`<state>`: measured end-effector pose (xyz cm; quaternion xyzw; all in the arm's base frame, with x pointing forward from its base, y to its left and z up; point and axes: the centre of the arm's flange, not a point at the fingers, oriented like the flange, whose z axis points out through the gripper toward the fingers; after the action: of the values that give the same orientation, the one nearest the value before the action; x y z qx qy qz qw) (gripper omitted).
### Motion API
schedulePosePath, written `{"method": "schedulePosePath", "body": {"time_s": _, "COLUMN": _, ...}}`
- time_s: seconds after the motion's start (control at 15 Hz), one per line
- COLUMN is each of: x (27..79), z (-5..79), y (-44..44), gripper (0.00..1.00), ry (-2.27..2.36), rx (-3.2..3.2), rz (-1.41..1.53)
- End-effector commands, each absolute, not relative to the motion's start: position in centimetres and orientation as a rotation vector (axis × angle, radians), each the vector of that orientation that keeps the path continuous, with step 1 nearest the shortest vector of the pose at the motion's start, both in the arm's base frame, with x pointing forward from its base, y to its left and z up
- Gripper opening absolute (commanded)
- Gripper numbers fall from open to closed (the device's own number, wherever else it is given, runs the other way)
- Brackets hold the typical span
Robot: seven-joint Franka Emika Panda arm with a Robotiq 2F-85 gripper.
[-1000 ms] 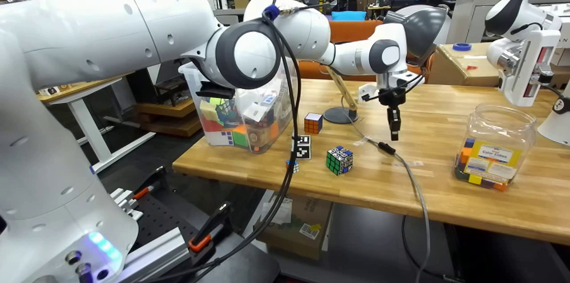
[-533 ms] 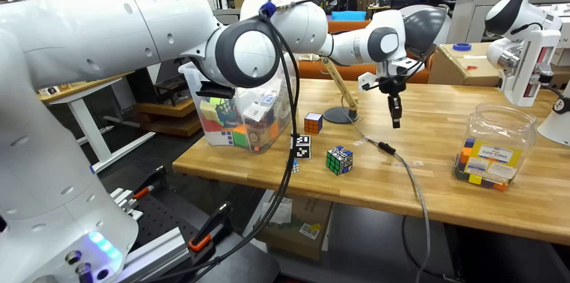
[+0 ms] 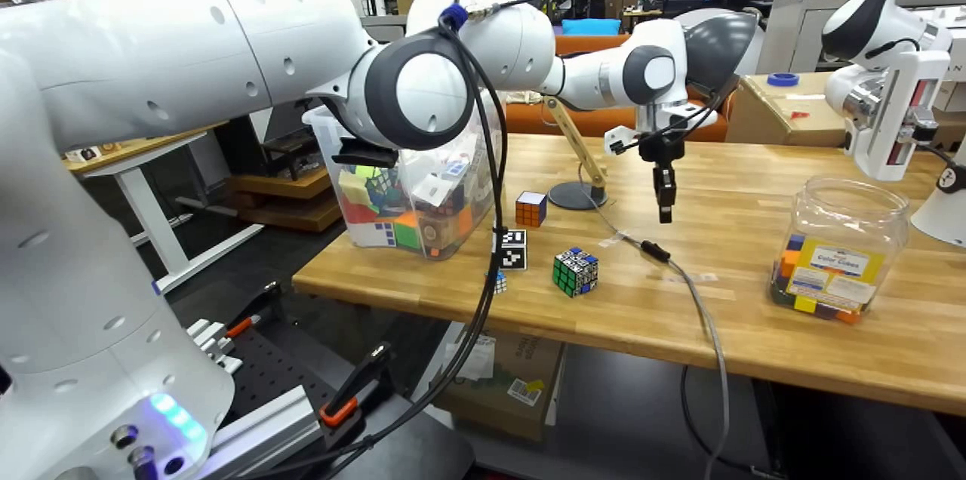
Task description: Take out a Rubik's cube from the container on the left and put it on the table, turn off the lamp
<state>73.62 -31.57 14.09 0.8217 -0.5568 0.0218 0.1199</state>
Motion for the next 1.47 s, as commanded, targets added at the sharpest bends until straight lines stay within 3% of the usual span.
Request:
{"method": "schedulePosePath", "body": {"time_s": 0.0, "x": 66.9, "z": 16.1, "y": -28.8, "gripper": 0.0, "ry": -1.654, "rx": 2.404, "rz": 0.062}}
{"method": "schedulePosePath", "body": {"time_s": 1.4, "x": 67.0, "z": 21.8, "y": -28.6, "gripper": 0.0, "ry": -2.068, "rx": 2.14, "rz": -0.017}}
